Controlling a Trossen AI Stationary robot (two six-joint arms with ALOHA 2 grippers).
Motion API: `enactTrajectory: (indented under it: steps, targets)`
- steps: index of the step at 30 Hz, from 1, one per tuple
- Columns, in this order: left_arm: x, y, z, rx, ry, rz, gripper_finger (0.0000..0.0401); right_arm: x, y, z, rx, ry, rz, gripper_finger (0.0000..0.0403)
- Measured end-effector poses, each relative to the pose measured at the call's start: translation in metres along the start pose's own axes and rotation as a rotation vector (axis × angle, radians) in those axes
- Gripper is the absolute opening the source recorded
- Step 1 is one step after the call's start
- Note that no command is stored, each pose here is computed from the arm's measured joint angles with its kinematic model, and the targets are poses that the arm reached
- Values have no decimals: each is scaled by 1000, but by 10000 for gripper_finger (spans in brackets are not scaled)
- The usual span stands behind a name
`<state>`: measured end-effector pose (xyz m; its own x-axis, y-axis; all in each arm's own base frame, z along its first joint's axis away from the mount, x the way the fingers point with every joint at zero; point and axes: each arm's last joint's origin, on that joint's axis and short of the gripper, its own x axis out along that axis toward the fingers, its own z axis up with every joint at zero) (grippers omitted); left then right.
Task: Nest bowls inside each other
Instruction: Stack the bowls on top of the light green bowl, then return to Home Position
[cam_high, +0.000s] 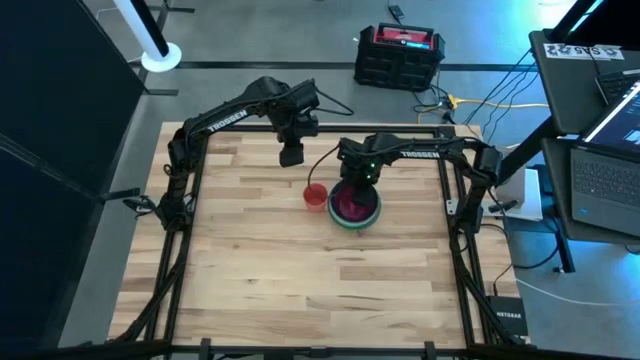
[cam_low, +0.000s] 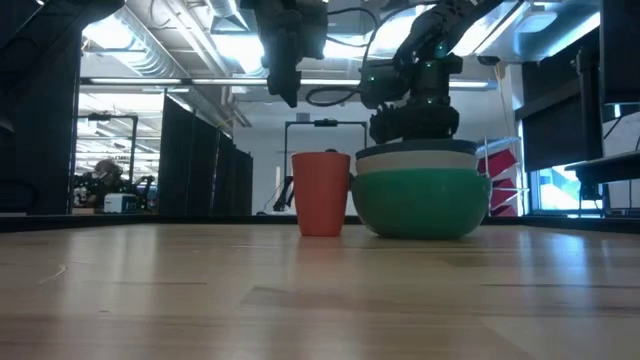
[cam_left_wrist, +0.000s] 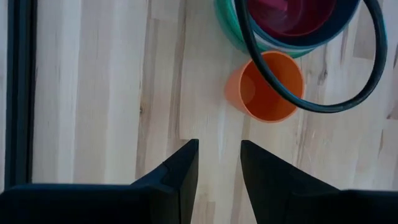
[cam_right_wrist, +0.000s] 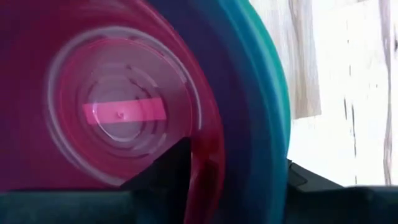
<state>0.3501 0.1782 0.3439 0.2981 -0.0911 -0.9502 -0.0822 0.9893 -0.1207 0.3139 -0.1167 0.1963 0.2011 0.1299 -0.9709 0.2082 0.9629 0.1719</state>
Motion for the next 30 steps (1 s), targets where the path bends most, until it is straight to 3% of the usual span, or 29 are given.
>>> enactTrajectory:
  steps: [12,20,24,30]
  targets:
    - [0,0,0,8,5,-2,104,-16,4,-5,-5,-19,19,128]
    - [0,0,-1,8,5,-2,104,-46,9,5,-12,-93,14,129]
    - [-1,-1,0,11,-6,-6,101,-75,14,10,-32,-158,5,122]
    - [-14,-11,5,50,-125,-49,68,-146,31,-10,-56,-341,-16,84]
